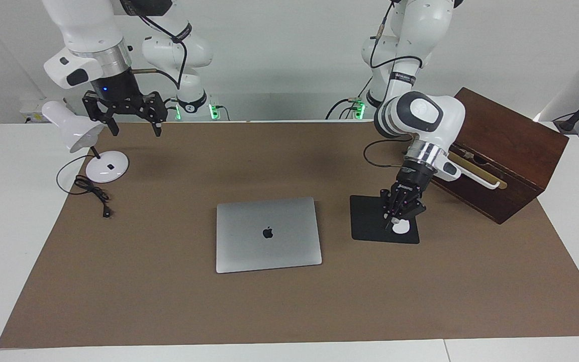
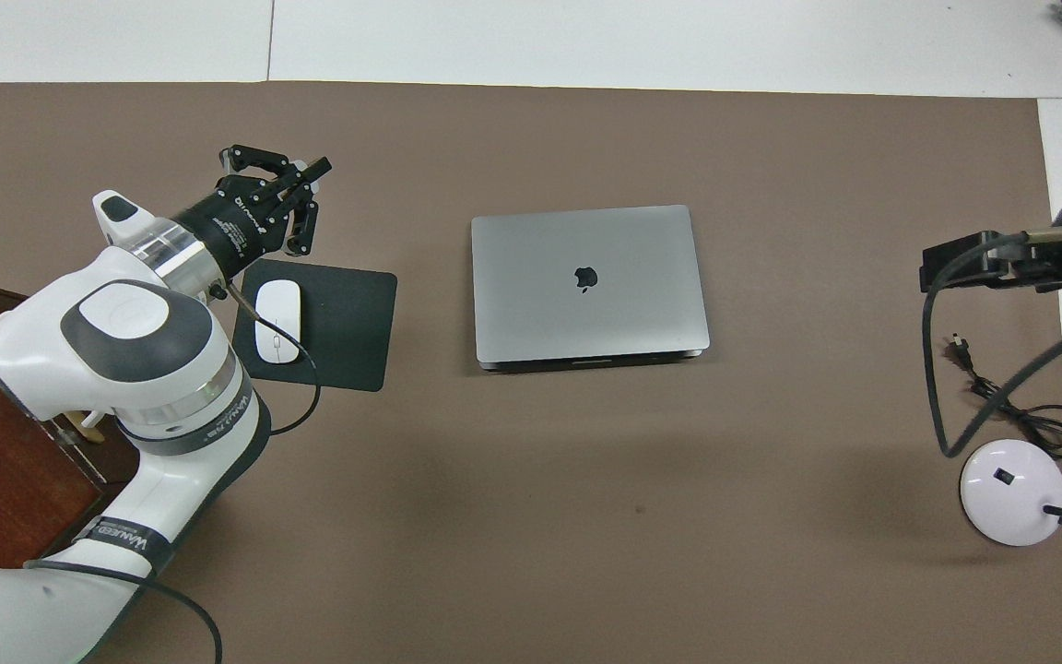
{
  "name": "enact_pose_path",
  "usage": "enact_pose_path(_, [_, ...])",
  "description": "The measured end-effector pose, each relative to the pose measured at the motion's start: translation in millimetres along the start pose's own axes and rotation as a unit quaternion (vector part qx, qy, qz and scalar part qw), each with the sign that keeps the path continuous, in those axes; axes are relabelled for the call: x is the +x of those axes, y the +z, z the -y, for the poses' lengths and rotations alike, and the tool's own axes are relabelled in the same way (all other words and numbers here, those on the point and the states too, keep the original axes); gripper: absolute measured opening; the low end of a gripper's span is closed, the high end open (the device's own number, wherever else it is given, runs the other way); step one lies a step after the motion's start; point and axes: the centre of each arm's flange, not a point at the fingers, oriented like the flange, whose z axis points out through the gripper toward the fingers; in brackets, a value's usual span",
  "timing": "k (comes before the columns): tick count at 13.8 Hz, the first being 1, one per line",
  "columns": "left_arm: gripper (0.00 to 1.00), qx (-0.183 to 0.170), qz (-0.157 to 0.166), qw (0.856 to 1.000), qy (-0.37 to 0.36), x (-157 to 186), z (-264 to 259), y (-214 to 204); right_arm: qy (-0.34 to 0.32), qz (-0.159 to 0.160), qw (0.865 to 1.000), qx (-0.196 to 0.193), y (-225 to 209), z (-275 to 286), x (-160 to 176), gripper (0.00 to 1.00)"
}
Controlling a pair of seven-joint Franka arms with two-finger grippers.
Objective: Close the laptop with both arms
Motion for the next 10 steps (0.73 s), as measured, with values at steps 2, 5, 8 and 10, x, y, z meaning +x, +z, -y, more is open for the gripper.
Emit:
enact_pose_path(2, [0.01, 0.003, -0.019, 0.999, 0.051, 14, -20, -5, 0.006, 0.002, 1.000, 0.000, -6, -7, -6, 1.00])
enact_pose_path(5, [0.01, 0.014, -0.046, 0.991, 0.123, 34, -47, -14, 0.012, 0.003, 1.000, -0.002, -15, -14, -14, 1.00])
enact_pose_path(8, [0.01, 0.062, -0.059, 0.969, 0.232, 53, -76, -26, 0.018, 0.010, 1.000, -0.003, -19, -20, -20, 1.00])
enact_pose_path(10, [0.01, 0.134, -0.060, 0.933, 0.328, 60, -91, -31, 0.016, 0.018, 1.000, 0.000, -17, -26, -23, 1.00])
